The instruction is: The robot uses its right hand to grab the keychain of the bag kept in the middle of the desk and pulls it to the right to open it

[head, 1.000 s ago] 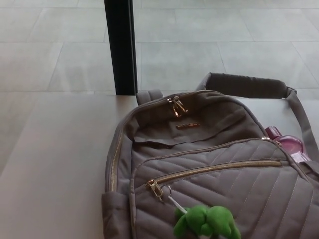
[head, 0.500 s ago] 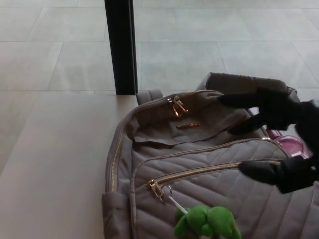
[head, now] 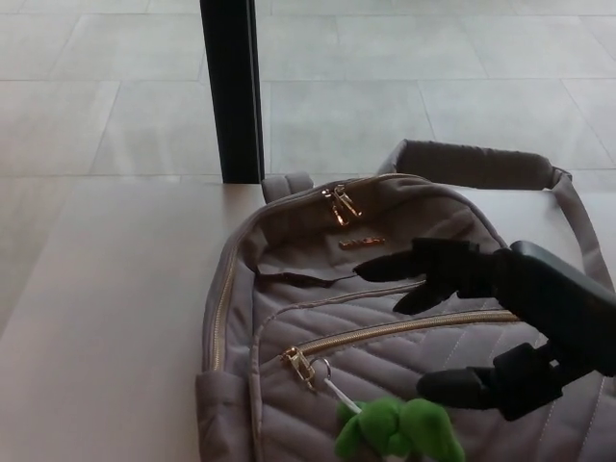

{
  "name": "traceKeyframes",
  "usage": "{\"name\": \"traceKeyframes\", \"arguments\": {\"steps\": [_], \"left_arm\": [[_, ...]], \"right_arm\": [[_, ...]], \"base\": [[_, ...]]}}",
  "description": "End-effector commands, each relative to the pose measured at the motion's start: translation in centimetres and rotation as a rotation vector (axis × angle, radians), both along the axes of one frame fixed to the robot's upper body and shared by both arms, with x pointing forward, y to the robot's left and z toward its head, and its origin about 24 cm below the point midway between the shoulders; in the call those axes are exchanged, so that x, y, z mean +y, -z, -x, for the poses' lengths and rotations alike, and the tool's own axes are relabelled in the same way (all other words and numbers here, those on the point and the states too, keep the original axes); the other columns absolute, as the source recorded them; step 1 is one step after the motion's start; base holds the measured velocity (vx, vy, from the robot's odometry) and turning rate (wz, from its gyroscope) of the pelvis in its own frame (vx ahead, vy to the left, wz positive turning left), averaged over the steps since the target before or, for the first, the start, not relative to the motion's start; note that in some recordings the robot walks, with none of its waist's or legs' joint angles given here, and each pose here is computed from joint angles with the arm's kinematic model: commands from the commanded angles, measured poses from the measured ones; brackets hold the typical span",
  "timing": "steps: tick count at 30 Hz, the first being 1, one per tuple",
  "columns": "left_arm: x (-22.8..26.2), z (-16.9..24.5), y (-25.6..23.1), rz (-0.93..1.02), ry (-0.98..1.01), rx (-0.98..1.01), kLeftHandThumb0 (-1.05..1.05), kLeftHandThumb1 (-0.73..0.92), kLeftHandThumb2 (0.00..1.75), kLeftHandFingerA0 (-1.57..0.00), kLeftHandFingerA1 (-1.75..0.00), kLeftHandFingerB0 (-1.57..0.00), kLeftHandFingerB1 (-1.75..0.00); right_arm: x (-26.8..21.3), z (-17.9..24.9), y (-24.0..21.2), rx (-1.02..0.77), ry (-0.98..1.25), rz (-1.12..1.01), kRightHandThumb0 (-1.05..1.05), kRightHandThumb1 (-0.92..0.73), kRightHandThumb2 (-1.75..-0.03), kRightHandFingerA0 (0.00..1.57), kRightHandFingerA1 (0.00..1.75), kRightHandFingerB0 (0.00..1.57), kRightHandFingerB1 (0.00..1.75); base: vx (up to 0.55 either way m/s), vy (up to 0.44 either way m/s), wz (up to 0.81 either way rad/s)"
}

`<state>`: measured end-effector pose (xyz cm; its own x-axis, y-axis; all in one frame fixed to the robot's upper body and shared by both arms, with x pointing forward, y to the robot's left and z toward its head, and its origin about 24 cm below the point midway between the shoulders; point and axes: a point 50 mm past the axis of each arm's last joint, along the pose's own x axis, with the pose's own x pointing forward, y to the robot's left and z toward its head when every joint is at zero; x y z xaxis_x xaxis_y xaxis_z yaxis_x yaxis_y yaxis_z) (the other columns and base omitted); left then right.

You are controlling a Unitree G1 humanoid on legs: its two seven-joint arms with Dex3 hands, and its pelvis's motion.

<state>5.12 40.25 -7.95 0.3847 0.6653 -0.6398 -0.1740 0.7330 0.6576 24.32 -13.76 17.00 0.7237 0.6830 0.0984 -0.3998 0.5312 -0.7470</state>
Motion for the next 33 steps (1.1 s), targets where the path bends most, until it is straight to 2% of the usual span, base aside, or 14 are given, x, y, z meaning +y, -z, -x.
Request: {"name": "traceKeyframes", "arguments": {"steps": [1, 12, 16, 17, 21, 22, 24, 25, 27, 28, 30, 31, 32, 33], "left_arm": [[0.8, -0.1, -0.9, -0.040, 0.013, -0.022, -0.50, 0.44, 0.54, -0.43, -0.55, -0.65, -0.45], [0.9, 0.1, -0.9, -0.058, 0.032, -0.003, -0.54, 0.45, 0.54, -0.48, -0.53, -0.67, -0.45], [1.1, 0.1, -1.0, -0.038, 0.000, -0.026, -0.52, 0.45, 0.54, -0.46, -0.55, -0.65, -0.45], [1.0, 0.2, -1.0, -0.047, 0.009, -0.019, -0.54, 0.35, 0.80, -0.44, -0.61, -0.62, -0.59], [1.0, 0.2, -1.0, -0.062, 0.038, -0.007, -0.56, 0.36, 0.76, -0.42, -0.61, -0.60, -0.57], [1.0, 0.2, -1.0, -0.064, 0.020, -0.006, -0.54, 0.45, 0.54, -0.45, -0.53, -0.68, -0.45], [1.0, 0.2, -1.0, -0.063, 0.026, -0.005, -0.56, 0.43, 0.56, -0.47, -0.53, -0.67, -0.47], [1.0, 0.2, -1.0, -0.065, 0.036, 0.003, -0.55, 0.47, 0.53, -0.45, -0.53, -0.67, -0.44], [1.0, 0.2, -1.0, -0.067, 0.045, 0.012, -0.55, 0.47, 0.53, -0.45, -0.53, -0.67, -0.44], [1.1, 0.1, -1.1, -0.060, 0.030, -0.007, -0.52, 0.47, 0.54, -0.44, -0.57, -0.68, -0.45], [1.1, 0.2, -1.1, -0.056, 0.021, -0.017, -0.54, 0.46, 0.54, -0.41, -0.57, -0.67, -0.45], [1.1, 0.2, -1.0, -0.047, 0.004, -0.027, -0.54, 0.46, 0.54, -0.41, -0.55, -0.67, -0.45], [1.1, 0.2, -1.1, -0.047, 0.004, -0.027, -0.54, 0.46, 0.54, -0.41, -0.55, -0.67, -0.45], [1.1, 0.0, -1.1, -0.054, 0.024, -0.020, -0.54, 0.47, 0.55, -0.41, -0.56, -0.66, -0.45]], "right_arm": [[-0.4, 0.2, 0.5, 0.005, -0.021, 0.036, -0.81, -0.60, -0.59, 0.60, 0.62, 0.41, 0.38], [0.2, 1.6, -0.6, 0.012, -0.074, 0.063, -0.79, -0.58, -0.59, 0.57, 0.60, 0.41, 0.37], [0.2, 2.2, -1.2, -0.001, -0.092, 0.065, -0.78, -0.57, -0.58, 0.61, 0.61, 0.44, 0.37], [0.0, 2.3, -1.3, -0.001, -0.098, 0.075, -0.78, -0.59, -0.59, 0.59, 0.59, 0.43, 0.37], [-0.8, 2.3, -1.3, 0.023, -0.090, 0.102, -0.81, -0.60, -0.59, 0.60, 0.59, 0.42, 0.36], [-1.2, 2.2, -1.3, 0.040, -0.081, 0.108, -0.81, -0.61, -0.59, 0.58, 0.57, 0.42, 0.35], [-1.6, 2.1, -1.2, 0.046, -0.069, 0.119, -0.82, -0.60, -0.59, 0.57, 0.54, 0.42, 0.34], [-1.8, 2.1, -1.2, 0.047, -0.060, 0.126, -0.82, -0.46, -0.90, 0.50, 0.62, 0.35, 0.45], [-1.9, 2.1, -1.1, 0.052, -0.057, 0.128, -0.82, -0.46, -0.90, 0.50, 0.62, 0.35, 0.45], [-2.2, 2.0, -1.2, 0.047, -0.038, 0.156, -0.84, -0.57, -0.59, 0.55, 0.56, 0.41, 0.33], [-2.4, 2.0, -1.1, 0.051, -0.034, 0.158, -0.82, -0.53, -0.57, 0.53, 0.56, 0.41, 0.33], [-2.5, 2.0, -1.0, 0.048, -0.019, 0.178, -0.89, -0.44, -0.85, 0.50, 0.61, 0.38, 0.42], [-2.5, 2.1, -1.0, 0.048, -0.019, 0.178, -0.89, -0.44, -0.85, 0.50, 0.61, 0.38, 0.42], [-2.5, 2.2, -1.1, 0.046, -0.010, 0.192, -0.84, -0.39, -0.69, 0.49, 0.58, 0.39, 0.38]], "base": [[0.00, 0.000, 0.00], [0.00, 0.000, 0.00], [0.00, 0.000, 0.00], [0.00, 0.000, 0.00], [0.00, 0.000, 0.00], [0.00, 0.000, 0.00], [0.00, 0.000, 0.00], [0.00, 0.000, 0.00], [0.00, 0.000, 0.00], [0.00, 0.000, 0.00], [0.00, 0.000, 0.00], [0.00, 0.000, 0.00], [0.00, 0.000, 0.00], [0.00, 0.000, 0.00]]}}
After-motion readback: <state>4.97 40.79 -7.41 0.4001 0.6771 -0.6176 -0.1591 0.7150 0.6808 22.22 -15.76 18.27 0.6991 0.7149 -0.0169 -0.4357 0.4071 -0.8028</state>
